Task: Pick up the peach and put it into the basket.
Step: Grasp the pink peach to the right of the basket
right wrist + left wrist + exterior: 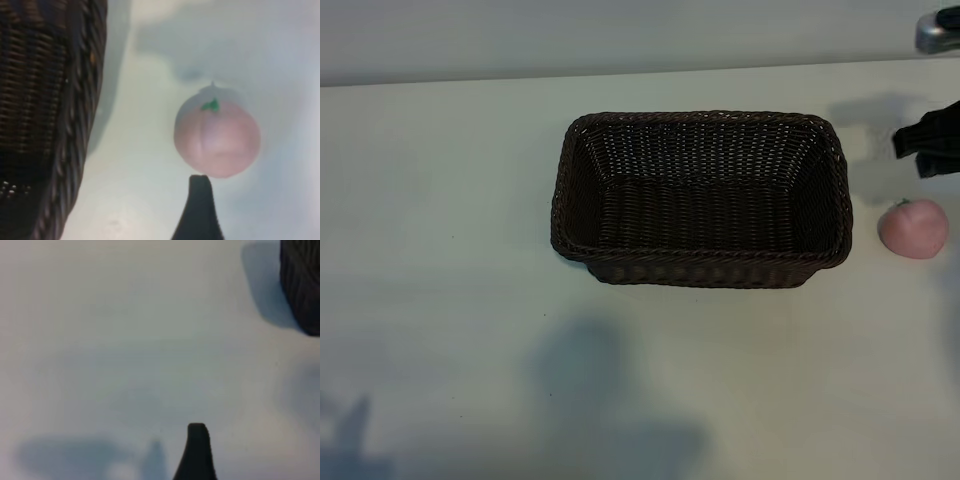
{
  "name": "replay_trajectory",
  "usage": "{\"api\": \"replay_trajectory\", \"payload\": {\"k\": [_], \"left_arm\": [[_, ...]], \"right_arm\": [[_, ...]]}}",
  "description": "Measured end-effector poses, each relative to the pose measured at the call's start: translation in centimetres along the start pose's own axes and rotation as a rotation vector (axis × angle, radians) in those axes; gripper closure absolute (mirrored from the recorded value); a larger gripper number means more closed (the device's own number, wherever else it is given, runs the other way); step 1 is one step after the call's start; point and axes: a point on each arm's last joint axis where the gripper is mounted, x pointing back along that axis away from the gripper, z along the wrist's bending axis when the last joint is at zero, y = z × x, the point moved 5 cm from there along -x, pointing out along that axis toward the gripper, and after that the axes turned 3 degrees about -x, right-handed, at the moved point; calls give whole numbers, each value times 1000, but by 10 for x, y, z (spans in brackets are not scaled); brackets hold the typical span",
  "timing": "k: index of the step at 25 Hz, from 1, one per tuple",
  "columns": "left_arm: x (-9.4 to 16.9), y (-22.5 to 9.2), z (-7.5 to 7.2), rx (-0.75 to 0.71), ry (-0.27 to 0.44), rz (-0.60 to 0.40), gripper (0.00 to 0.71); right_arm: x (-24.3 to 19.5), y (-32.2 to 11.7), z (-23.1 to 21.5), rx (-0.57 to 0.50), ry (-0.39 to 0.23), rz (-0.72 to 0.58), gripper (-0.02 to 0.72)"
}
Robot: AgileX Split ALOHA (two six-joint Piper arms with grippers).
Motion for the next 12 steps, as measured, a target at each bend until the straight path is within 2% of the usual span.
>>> {"api": "replay_trajectory", "payload": {"k": [12], "left_arm": [[-1,-2,0,-1,-2,6,112]], "right_arm": [[-74,-4,1,1,0,106,141]]}}
